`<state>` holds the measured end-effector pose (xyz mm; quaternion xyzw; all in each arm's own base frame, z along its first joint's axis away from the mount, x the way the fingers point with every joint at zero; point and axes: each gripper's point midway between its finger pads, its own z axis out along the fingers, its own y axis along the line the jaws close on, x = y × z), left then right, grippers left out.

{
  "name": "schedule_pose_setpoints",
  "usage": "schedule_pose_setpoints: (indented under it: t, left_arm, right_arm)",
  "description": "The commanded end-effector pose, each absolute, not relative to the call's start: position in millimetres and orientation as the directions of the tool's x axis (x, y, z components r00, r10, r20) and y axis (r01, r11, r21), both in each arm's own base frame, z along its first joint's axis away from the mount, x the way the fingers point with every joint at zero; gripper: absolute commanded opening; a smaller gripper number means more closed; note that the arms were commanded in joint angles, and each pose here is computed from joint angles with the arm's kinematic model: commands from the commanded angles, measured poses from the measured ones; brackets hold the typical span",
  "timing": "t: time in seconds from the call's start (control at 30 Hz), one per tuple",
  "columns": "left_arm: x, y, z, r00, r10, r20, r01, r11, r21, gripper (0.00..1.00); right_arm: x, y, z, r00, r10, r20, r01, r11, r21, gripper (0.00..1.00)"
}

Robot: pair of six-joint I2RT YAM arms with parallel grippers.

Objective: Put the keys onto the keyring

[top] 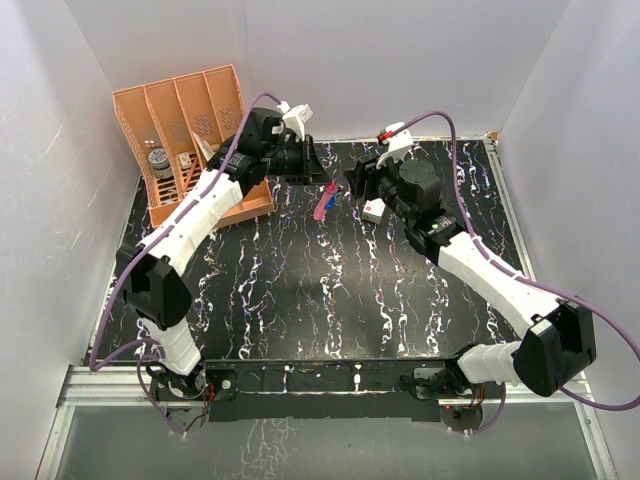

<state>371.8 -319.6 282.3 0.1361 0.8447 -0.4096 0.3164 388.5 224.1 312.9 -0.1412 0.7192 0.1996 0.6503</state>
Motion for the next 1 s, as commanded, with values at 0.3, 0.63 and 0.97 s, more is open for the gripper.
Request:
schedule_pose_setpoints:
  t: [0.3,0.63,0.97]
  left_arm:
    - [371.7,-313.5,288.1,-0.727,0.127,-0.675,0.580,0.639,-0.505,0.00]
    - [365.7,-307.6,303.4,-0.642,0.167,-0.749,0.684,0.566,-0.460,0.00]
    - [364.4,-306.1,309.6,-0.559,0.189,-0.807,0.772,0.472,-0.425,0.00]
  right_arm:
    - [373.4,243.8,343.1,-0.048,0.037,-0.998,-0.606,0.794,0.059,0.44]
    - [368.3,244.0,331.2,-0.091,0.021,-0.996,-0.719,0.690,0.080,0.44]
    - [359.3,241.3,325.4,-0.113,0.057,-0.992,-0.805,0.580,0.125,0.45]
